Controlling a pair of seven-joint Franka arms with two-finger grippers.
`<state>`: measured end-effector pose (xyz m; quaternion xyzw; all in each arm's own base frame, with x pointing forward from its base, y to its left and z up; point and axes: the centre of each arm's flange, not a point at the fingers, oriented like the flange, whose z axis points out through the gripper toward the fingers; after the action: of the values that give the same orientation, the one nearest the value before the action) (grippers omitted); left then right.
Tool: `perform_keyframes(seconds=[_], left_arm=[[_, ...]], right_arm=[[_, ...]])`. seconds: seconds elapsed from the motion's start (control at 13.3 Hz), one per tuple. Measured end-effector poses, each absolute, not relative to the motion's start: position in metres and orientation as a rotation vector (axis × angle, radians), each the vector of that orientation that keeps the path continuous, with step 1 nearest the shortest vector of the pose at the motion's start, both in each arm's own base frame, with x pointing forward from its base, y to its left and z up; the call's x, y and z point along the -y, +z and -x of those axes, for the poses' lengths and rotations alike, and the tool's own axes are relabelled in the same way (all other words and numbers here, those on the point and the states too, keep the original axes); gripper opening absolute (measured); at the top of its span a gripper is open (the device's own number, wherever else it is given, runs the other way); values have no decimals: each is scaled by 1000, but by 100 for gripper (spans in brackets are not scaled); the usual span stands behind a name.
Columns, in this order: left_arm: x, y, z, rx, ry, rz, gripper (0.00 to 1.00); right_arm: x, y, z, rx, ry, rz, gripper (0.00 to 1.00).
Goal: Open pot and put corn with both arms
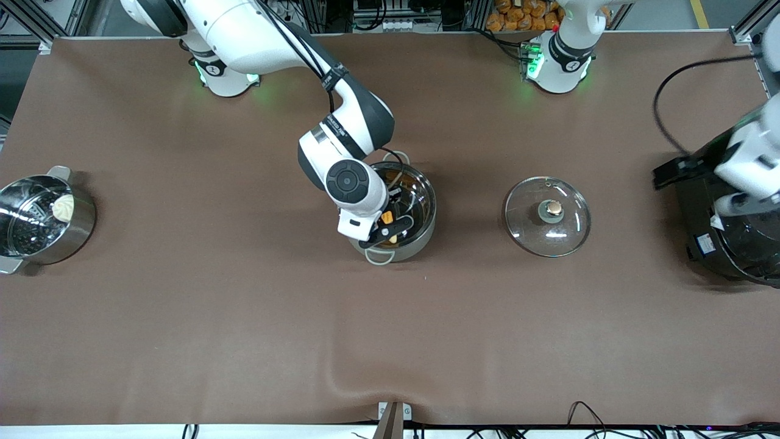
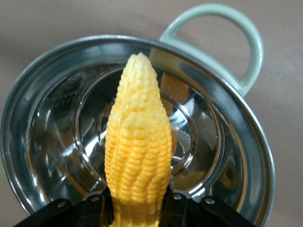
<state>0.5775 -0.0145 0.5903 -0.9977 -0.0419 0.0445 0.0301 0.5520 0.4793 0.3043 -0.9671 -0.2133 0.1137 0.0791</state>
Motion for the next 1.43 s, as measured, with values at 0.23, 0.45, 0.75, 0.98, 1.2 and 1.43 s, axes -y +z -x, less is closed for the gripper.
perform_keyframes(seconds=[0.23,0.45,0.75,0.98,1.2,1.43], left_arm=[[4,615,-567,129,129,3074,100],[5,621,-563,118,120,3074,100],[10,630,-558,108,93,3074,100],[16,641,-552,100,64,3097,100],[16,656,-545,105,24,3102,100],[10,667,-538,124,-6,3102,100]], right_arm=[[-483,305,-550,654,329,2890,52],[-487,308,-549,659,315,2887,86],[-456,325,-579,581,272,2904,100],[-377,361,-623,496,295,2909,100],[-288,407,-645,449,288,2917,100],[-173,434,-650,387,257,2918,100]])
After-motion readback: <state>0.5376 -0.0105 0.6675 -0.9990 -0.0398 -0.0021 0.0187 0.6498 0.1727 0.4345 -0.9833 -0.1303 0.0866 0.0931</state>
